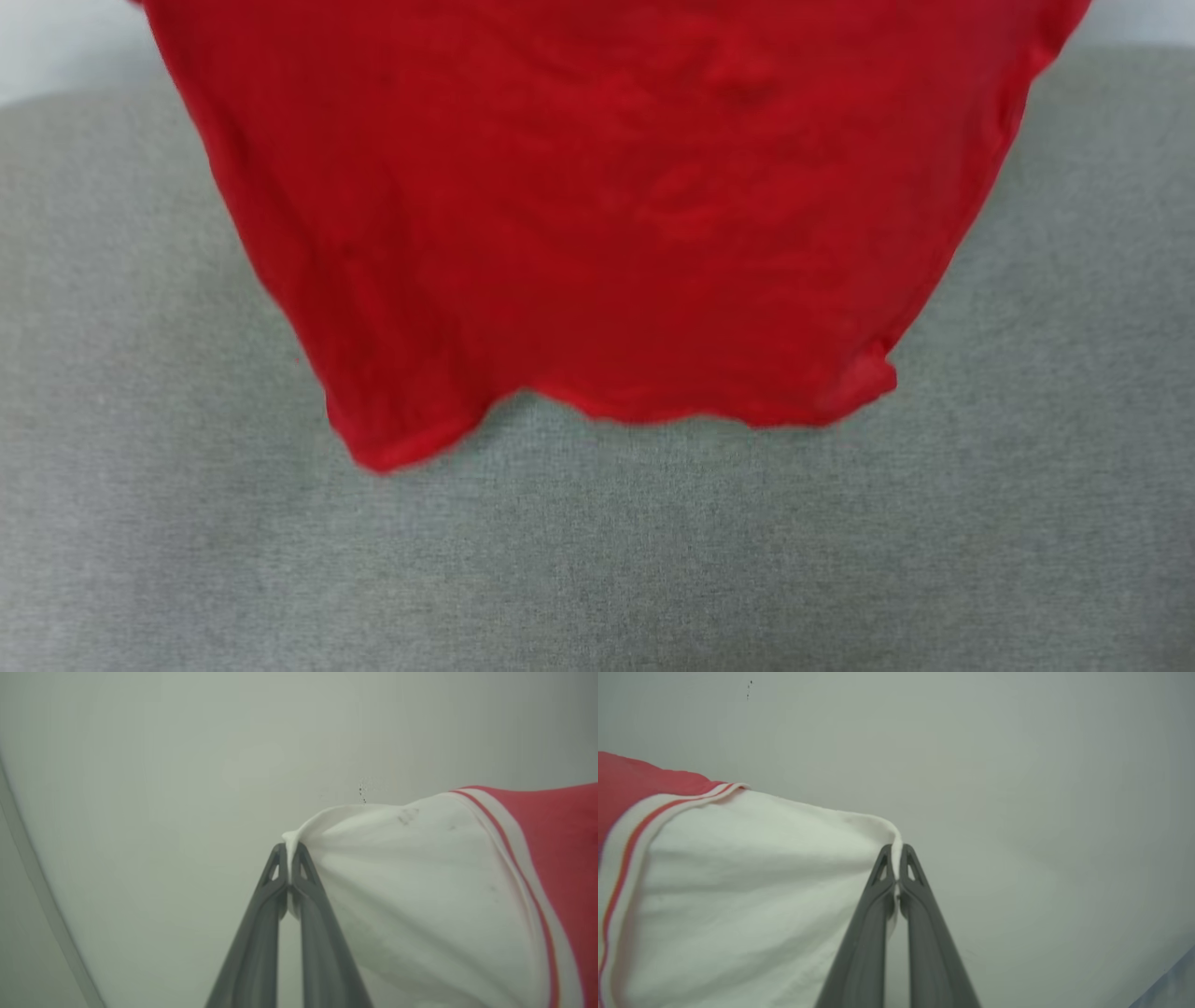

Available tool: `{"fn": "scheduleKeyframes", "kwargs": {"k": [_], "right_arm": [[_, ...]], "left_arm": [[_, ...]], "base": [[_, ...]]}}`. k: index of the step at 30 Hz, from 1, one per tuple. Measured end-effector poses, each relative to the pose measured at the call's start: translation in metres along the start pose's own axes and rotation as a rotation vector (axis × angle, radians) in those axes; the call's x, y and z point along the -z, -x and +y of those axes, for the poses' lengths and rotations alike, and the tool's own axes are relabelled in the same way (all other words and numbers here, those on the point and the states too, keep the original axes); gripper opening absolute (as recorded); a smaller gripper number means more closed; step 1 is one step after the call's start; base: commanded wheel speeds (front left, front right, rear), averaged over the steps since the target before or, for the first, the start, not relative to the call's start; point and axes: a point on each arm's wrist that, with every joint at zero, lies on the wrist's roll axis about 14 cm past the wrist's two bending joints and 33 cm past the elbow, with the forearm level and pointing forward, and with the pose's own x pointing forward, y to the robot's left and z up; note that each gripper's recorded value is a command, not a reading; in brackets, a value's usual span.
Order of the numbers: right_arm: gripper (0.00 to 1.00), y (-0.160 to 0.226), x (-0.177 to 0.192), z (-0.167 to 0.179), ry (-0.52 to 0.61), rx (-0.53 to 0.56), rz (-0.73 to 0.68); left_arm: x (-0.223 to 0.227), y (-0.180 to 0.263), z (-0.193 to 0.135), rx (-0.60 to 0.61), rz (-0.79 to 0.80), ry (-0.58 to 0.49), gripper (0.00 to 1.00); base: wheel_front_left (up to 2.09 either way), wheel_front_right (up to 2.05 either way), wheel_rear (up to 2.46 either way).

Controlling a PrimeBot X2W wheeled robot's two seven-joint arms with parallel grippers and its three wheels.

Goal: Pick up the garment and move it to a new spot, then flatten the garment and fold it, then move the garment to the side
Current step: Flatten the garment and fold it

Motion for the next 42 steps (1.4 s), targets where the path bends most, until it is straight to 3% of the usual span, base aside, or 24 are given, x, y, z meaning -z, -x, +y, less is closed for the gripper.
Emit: {"fn": "scheduleKeyframes", "kwargs": {"k": [6, 15, 24, 31, 36, 42], "right_arm": [[0.0, -0.055, 0.027, 0.005, 0.011, 0.006, 0.011], [0.0, -0.13, 0.08, 0.014, 0.009, 0.04, 0.022], [0.0, -0.172, 0.145, 0.039, -0.057, 0.061, 0.045], [0.0, -0.171, 0.197, 0.082, -0.108, -0.001, 0.114], [0.0, -0.138, 0.255, 0.111, -0.126, -0.061, 0.26], [0.0, -0.097, 0.276, 0.122, -0.181, -0.089, 0.34]], "left_arm": [[0.056, -0.047, -0.013, 0.027, 0.038, 0.048, 0.0], [0.119, -0.113, -0.007, -0.016, 0.04, 0.031, 0.0], [0.198, -0.133, -0.023, -0.016, 0.127, 0.039, 0.0], [0.248, -0.112, -0.052, 0.03, 0.215, 0.071, 0.0], [0.296, -0.062, -0.09, 0.091, 0.354, 0.131, 0.0], [0.311, -0.006, -0.112, 0.142, 0.461, 0.158, 0.0]], "base": [[0.0, 0.0, 0.0], [0.0, 0.0, 0.0], [0.0, 0.0, 0.0], [0.0, 0.0, 0.0], [0.0, 0.0, 0.0], [0.0, 0.0, 0.0]]}}
